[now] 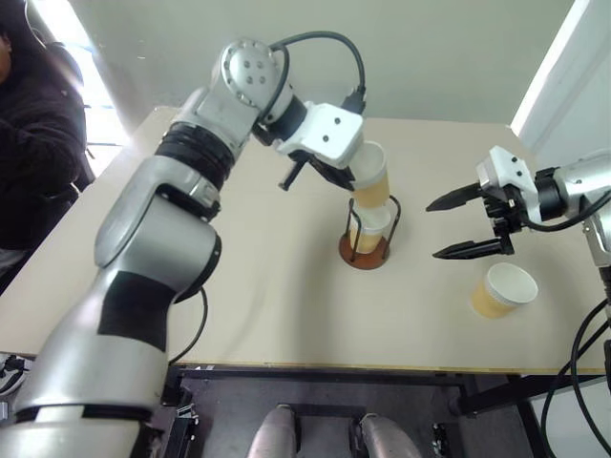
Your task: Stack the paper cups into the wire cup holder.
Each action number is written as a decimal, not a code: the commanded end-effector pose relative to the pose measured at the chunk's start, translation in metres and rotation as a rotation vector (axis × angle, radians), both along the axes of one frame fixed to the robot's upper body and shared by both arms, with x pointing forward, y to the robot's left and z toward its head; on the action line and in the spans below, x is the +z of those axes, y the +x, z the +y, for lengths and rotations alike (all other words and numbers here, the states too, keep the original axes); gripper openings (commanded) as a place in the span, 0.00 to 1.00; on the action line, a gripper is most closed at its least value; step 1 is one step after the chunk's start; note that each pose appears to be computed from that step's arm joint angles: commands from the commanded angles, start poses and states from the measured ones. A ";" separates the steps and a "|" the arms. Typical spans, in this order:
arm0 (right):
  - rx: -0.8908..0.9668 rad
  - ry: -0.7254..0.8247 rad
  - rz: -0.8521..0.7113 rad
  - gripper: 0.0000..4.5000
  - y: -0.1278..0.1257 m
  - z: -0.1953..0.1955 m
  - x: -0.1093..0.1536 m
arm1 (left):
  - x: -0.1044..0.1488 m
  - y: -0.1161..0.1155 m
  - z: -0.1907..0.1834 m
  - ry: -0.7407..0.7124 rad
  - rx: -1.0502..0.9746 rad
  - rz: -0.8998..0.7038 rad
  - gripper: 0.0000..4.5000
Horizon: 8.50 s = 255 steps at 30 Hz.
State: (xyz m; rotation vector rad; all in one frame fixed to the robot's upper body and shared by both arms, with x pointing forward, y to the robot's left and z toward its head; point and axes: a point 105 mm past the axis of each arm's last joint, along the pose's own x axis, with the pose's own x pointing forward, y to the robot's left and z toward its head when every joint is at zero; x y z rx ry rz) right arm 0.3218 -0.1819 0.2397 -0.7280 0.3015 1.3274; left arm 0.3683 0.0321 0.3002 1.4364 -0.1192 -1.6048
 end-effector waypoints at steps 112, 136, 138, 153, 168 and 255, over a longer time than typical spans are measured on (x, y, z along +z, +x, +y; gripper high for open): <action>-0.172 -0.528 0.099 1.00 -0.045 -0.109 -0.069 | 0.018 -0.041 0.044 -0.369 0.077 0.571 0.99; -0.136 -0.610 0.073 0.01 -0.037 -0.109 -0.077 | 0.001 -0.034 0.076 -0.339 0.166 0.521 1.00; -0.133 -0.615 0.066 0.01 -0.037 -0.108 -0.075 | -0.001 -0.031 0.081 -0.343 0.187 0.516 1.00; -0.068 -0.606 -0.159 0.01 -0.007 -0.062 -0.014 | -0.024 -0.008 0.120 -0.407 0.360 0.522 1.00; -0.016 -0.573 -0.400 0.01 0.018 -0.012 0.049 | -0.049 0.003 0.129 -0.394 0.414 0.529 1.00; -0.352 0.284 -0.122 0.32 0.022 0.012 0.018 | -0.026 -0.021 0.123 -0.672 0.385 0.682 1.00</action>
